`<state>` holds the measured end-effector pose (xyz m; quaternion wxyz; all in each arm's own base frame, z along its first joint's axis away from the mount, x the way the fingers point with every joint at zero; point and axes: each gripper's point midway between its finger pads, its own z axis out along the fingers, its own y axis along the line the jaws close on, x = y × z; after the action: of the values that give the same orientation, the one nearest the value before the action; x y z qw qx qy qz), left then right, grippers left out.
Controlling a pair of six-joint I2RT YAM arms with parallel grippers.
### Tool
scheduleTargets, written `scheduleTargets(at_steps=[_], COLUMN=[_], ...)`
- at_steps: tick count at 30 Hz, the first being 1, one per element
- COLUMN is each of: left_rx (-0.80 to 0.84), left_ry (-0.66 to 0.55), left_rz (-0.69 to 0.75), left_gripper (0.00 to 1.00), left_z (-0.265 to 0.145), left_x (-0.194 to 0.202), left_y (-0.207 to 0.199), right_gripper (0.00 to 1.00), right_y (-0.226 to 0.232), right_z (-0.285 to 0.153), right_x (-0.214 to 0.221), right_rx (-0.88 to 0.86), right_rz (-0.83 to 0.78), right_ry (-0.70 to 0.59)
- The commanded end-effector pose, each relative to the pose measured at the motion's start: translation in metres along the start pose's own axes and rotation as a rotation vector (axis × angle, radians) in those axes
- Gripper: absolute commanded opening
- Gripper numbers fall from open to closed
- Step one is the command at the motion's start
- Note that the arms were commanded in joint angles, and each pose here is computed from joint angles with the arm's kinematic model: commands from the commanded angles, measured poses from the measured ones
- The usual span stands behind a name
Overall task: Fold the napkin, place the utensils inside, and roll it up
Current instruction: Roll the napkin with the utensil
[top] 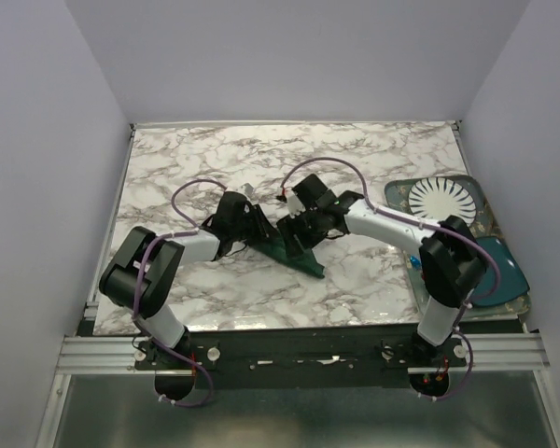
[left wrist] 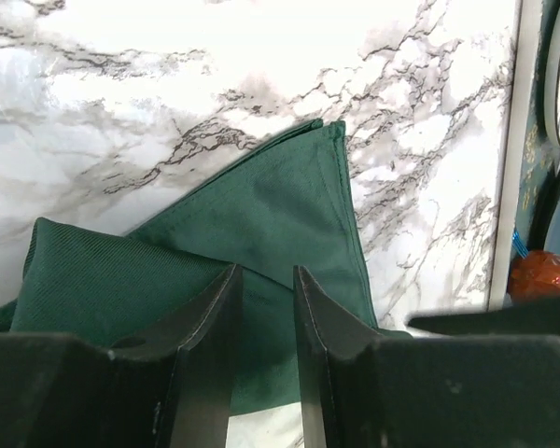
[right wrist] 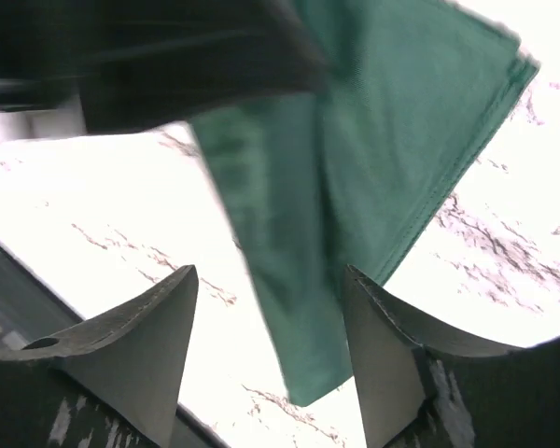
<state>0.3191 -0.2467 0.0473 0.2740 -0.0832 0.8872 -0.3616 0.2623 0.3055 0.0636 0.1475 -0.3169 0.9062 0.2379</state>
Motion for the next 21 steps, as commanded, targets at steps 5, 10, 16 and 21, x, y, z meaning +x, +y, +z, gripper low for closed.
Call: scheduleTargets(at_steps=[5,10,16,21], left_rx=[-0.027,-0.019,-0.017,-0.015], left_ry=[0.025,0.037,0.039,0.033], left_rz=[-0.016,-0.025,-0.031,-0.033], left_gripper=[0.37,0.37,0.37,0.37], left_z=[0.009,0.01,0.01,0.008], left_x=[0.012,0.014,0.015,0.012], left_y=[0.016,0.016,0.016,0.016], right_gripper=[0.75,0.79,0.74,0.58], right_y=[0.008,0.006,0.002,-0.003], right_z=[-0.008,0.021,0.038,0.041], right_x=[-0.023,-0.012,-0.012,0.001], right_rx=[0.498,0.542,0.558,0.56], right_rz=[-0.336,-0.422,-0.427,-0.372], right_ry=[-0.192,-0.135,-0.12,-0.111])
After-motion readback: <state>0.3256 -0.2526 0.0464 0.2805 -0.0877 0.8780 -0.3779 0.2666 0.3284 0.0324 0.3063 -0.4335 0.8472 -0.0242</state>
